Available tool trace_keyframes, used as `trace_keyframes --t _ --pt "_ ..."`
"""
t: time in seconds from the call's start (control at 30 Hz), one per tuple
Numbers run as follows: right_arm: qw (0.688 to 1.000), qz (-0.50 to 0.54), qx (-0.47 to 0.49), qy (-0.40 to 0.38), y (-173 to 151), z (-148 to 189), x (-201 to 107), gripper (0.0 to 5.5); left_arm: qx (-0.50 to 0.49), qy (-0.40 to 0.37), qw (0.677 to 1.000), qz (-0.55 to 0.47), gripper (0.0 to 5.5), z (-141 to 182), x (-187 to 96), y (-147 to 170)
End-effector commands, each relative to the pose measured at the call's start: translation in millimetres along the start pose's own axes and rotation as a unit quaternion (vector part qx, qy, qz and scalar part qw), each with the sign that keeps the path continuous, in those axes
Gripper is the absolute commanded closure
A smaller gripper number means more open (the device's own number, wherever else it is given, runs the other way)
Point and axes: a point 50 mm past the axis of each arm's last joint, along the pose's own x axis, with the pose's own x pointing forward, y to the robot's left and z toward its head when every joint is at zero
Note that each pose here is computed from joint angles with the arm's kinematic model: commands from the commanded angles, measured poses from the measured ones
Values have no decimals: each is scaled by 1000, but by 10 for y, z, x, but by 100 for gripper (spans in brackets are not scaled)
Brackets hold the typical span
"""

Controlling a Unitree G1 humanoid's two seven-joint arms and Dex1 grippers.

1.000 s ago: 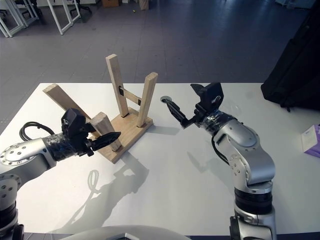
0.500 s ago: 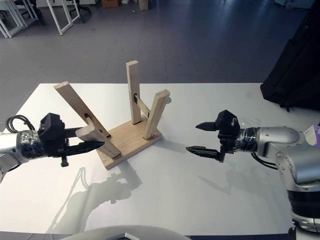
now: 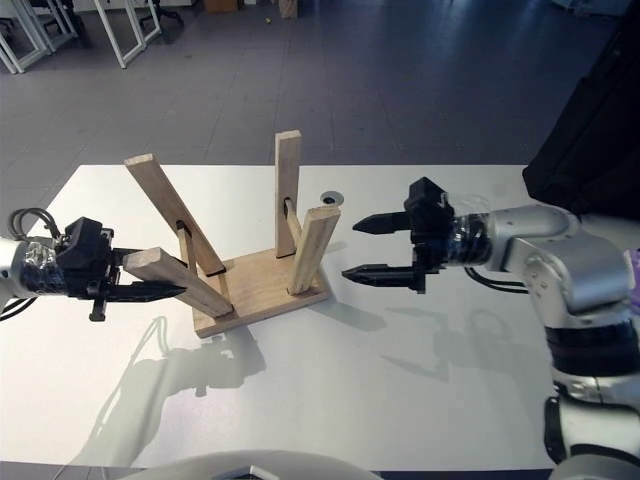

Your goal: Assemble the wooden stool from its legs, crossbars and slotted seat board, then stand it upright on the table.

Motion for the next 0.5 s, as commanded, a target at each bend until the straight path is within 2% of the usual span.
trace_keyframes --t 0.03,0.13,0.5 --pt "1000 8 -13 -7 -154 60 184 54 19 4 1000 -6 370 30 32 49" --pt "999 40 -6 -26 -104 115 281 54 23 7 1000 -14 370 9 63 62" --pt "994 97 33 -31 11 74 463 246 31 21 999 1 371 -30 75 100"
